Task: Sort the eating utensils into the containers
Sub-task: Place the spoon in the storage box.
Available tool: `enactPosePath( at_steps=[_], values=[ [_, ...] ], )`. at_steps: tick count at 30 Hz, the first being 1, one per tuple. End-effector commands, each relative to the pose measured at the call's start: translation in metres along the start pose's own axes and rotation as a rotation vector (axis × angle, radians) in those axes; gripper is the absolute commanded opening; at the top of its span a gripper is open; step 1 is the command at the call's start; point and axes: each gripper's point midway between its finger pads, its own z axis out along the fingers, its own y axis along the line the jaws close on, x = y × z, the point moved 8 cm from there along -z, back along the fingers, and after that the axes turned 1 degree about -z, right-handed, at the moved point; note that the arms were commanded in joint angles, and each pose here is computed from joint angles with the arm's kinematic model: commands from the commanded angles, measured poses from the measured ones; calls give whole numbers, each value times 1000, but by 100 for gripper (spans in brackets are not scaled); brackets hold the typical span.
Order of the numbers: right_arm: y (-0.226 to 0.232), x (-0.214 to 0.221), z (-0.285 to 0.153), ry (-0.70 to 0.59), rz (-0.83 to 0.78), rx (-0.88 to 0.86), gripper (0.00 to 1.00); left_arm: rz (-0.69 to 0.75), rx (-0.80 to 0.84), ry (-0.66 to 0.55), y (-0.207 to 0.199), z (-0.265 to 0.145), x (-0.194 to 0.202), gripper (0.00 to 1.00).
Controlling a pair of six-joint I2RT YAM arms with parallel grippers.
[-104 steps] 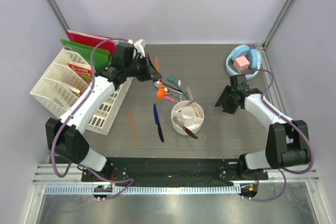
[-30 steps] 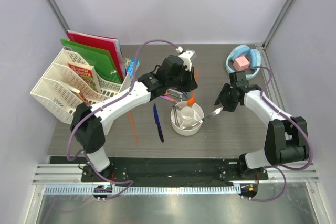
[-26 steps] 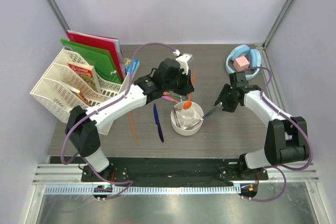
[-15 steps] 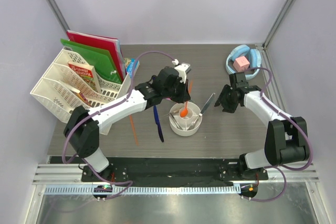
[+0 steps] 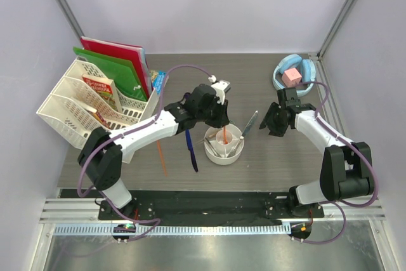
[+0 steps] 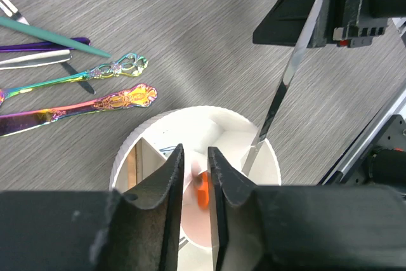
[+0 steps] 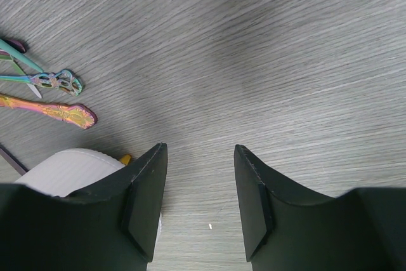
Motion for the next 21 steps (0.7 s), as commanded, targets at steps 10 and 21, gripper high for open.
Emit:
enactPosePath(
  at_steps=[10, 21],
  values=[
    [1, -4, -5, -35, 10, -11, 52, 49, -40, -83, -2, -20, -13, 41],
    [2, -6, -3, -44, 12, -12, 52, 95, -149, -258, -13, -79, -72, 51]
  ],
)
